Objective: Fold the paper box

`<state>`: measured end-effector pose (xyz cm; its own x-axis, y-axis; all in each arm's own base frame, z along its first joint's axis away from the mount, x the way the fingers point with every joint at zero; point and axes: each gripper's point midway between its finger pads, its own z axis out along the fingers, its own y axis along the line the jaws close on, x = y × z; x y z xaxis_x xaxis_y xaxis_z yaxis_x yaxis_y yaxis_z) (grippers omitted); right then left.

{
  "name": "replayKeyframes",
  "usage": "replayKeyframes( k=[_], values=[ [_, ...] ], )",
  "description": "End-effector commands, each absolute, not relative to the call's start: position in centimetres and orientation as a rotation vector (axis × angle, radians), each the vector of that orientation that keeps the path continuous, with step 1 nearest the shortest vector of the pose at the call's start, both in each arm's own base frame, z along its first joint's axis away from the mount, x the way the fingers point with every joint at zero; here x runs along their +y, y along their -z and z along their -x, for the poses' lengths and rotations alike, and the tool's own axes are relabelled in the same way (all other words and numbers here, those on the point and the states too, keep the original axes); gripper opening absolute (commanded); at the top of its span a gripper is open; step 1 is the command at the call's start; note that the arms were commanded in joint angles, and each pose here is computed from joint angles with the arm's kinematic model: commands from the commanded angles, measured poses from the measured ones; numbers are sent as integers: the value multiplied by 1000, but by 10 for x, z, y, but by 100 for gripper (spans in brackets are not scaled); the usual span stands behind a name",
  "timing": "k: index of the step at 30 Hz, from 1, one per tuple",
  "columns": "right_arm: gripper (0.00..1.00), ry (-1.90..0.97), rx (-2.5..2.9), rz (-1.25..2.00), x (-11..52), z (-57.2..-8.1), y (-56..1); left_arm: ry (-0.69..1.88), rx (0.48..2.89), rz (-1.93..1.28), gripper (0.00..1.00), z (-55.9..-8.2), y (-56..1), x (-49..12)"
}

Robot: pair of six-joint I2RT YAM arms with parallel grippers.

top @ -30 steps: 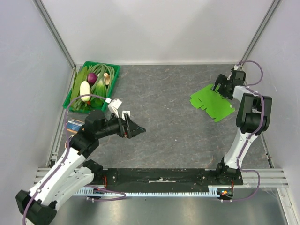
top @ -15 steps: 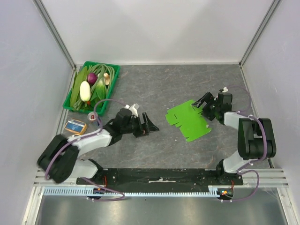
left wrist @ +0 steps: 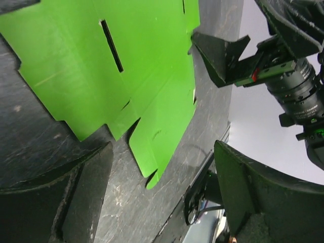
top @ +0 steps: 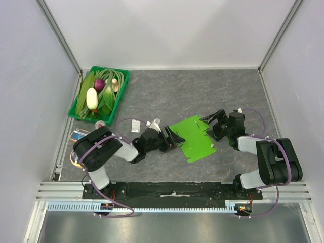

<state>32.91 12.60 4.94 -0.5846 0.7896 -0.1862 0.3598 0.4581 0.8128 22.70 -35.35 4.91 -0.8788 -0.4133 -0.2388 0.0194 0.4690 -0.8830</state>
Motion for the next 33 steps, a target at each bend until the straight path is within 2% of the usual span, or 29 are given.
replayKeyframes(
  k=[1, 15, 20, 24, 28, 33],
  values=[
    [98, -1031, 2191, -1023, 131, -314, -40, 1272, 2219, 516, 87, -242, -35, -335],
    [98, -1085, 2181, -1049, 138, -307, -38, 1415, 2029, 544, 76, -245, -49, -341],
    [98, -1074, 2204, -1004, 144, -303, -38, 1362, 2026, 550, 73, -249, -48, -336],
    [98, -1037, 2269, -810, 153, -299, -41, 1302, 2059, 536, 73, -250, -45, -333],
    [98, -923, 2389, -461, 158, -294, -41, 1299, 2072, 531, 73, -247, -42, -331],
    [98, -1026, 2446, -353, 174, -286, -40, 1351, 2054, 451, 78, -241, -53, -337]
  ],
)
